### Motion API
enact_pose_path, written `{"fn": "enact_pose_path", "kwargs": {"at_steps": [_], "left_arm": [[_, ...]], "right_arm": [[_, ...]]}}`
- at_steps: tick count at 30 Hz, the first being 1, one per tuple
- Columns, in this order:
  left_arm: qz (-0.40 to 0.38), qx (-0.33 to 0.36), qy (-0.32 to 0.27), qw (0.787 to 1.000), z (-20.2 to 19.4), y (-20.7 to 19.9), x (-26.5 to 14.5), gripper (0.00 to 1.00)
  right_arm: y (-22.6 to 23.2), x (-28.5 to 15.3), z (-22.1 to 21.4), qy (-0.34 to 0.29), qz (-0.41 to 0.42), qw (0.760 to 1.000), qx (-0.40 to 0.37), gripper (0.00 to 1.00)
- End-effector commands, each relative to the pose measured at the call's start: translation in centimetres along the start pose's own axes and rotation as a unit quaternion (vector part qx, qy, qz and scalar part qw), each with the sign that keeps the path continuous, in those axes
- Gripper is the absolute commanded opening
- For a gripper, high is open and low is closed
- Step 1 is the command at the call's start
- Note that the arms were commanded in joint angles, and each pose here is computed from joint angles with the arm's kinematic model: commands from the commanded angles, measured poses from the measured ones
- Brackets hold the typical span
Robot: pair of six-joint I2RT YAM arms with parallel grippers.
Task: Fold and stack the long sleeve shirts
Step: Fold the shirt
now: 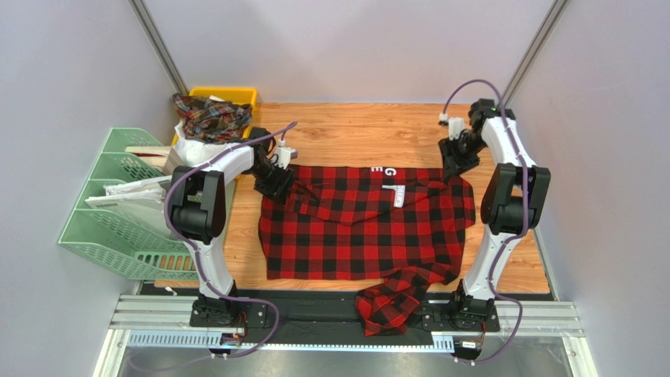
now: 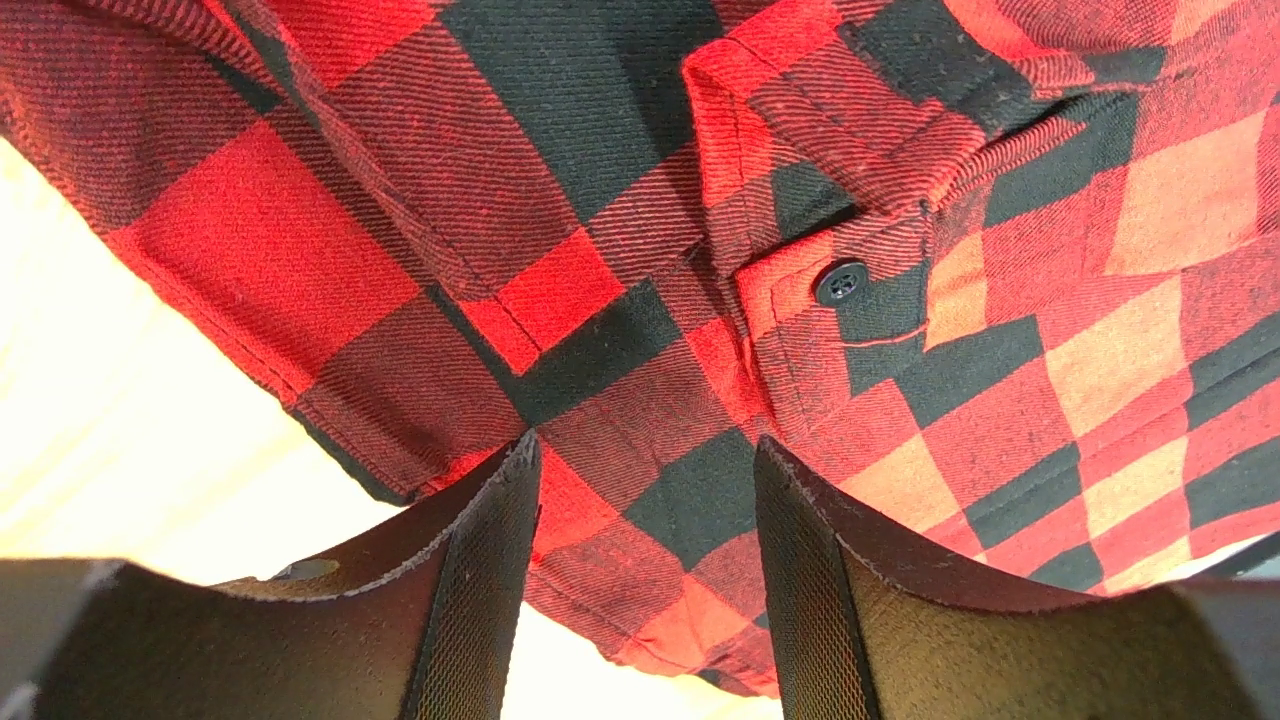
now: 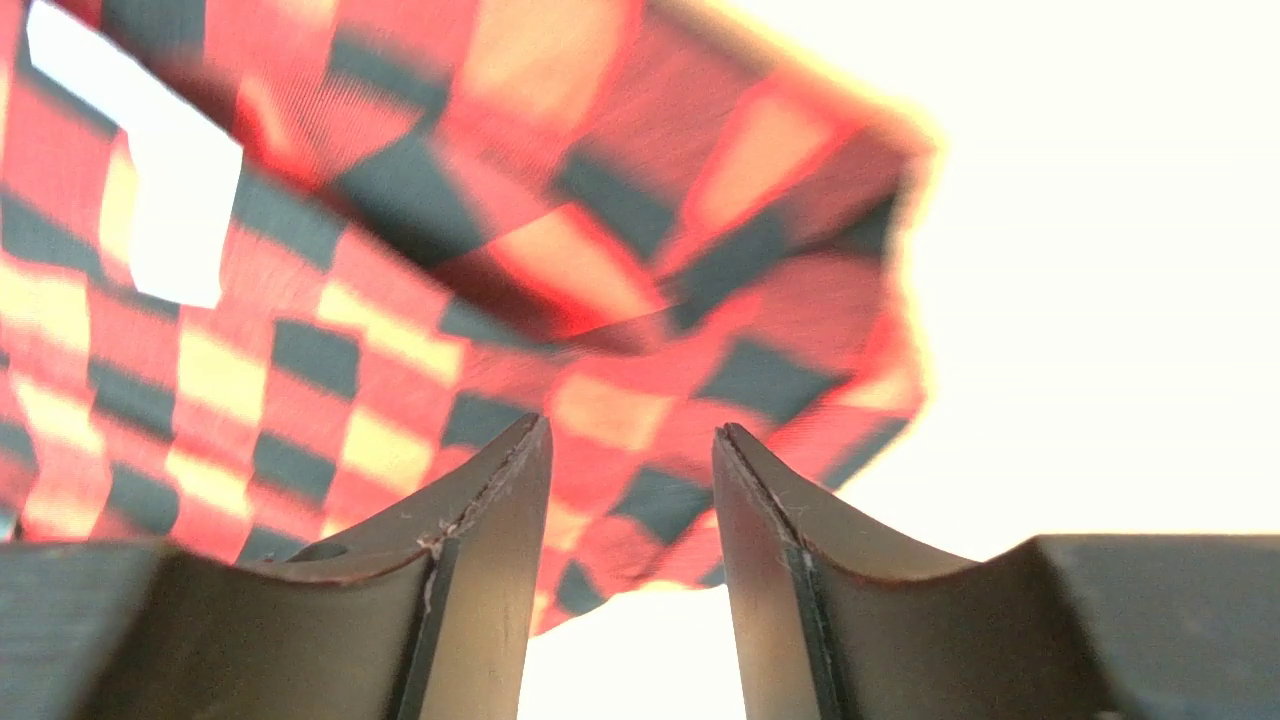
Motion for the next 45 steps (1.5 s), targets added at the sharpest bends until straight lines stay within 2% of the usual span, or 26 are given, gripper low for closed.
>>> {"fn": "enact_pose_path", "kwargs": {"at_steps": [1, 8, 20, 23, 24, 26, 34, 37, 38, 39, 40, 41, 43, 45], "left_arm": [[0.008, 0.039, -0.026, 0.999, 1.5, 0.4, -1.6, 0.61], [0.008, 0.045, -0.023, 0.999, 1.4, 0.5, -1.4, 0.62], [0.007, 0.043, -0.013, 0.999, 0.7, 0.7, -0.5, 0.63], [0.009, 0.04, -0.01, 0.999, 0.7, 1.0, -0.3, 0.63], [0.009, 0.039, -0.01, 0.999, 0.7, 1.1, -0.3, 0.63], [0.012, 0.033, -0.008, 0.999, 0.8, 1.6, -0.2, 0.63], [0.024, 0.017, -0.008, 1.0, 1.2, 3.1, -0.1, 0.62], [0.032, 0.012, -0.013, 0.999, 1.5, 3.7, -0.1, 0.62], [0.036, 0.012, -0.013, 0.999, 1.6, 3.9, -0.1, 0.62], [0.038, 0.009, -0.015, 0.999, 1.7, 4.1, -0.1, 0.61], [0.042, 0.003, -0.019, 0.999, 2.0, 4.4, -0.2, 0.61], [0.039, 0.001, -0.028, 0.999, 2.3, 4.4, -0.4, 0.61], [0.036, 0.004, -0.064, 0.997, 3.2, 4.3, -2.0, 0.6], [0.032, 0.038, -0.097, 0.994, 4.3, 3.2, -3.3, 0.6]], "right_arm": [[-0.8, -0.8, 4.5, -0.064, -0.008, 0.998, 0.008, 0.47], [-3.9, 1.7, 7.0, -0.065, -0.058, 0.996, -0.017, 0.48], [-5.9, 6.2, 5.9, -0.019, -0.061, 0.997, -0.035, 0.48], [-5.9, 6.9, 6.3, -0.019, -0.053, 0.998, -0.031, 0.33], [-5.8, 6.8, 6.5, -0.023, -0.05, 0.998, -0.031, 0.2], [-5.5, 6.3, 7.5, -0.038, -0.048, 0.998, -0.033, 0.0], [-5.9, 2.2, 11.4, -0.152, -0.106, 0.981, -0.05, 0.0], [-6.5, 3.3, 10.7, -0.134, -0.141, 0.979, -0.058, 0.0], [-6.7, 3.9, 10.3, -0.122, -0.147, 0.98, -0.058, 0.05], [-6.9, 4.6, 9.9, -0.11, -0.152, 0.981, -0.058, 0.19], [-7.3, 4.6, 9.5, -0.1, -0.166, 0.98, -0.055, 0.36], [-7.4, 4.7, 9.3, -0.095, -0.17, 0.98, -0.048, 0.62], [-7.7, 3.2, 9.0, -0.097, -0.172, 0.98, -0.035, 0.7], [-7.3, 1.4, 8.7, -0.108, -0.159, 0.981, -0.021, 0.7]]}}
Point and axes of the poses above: each gripper's point midway between its finger pads, its own x axis out along the fingers, its own y axis along the line the jaws close on, z = x × y, the point moved 2 cm from there along -x, back along the fingers, and after that the axes turned 15 degrees about x, right-handed, at the moved point
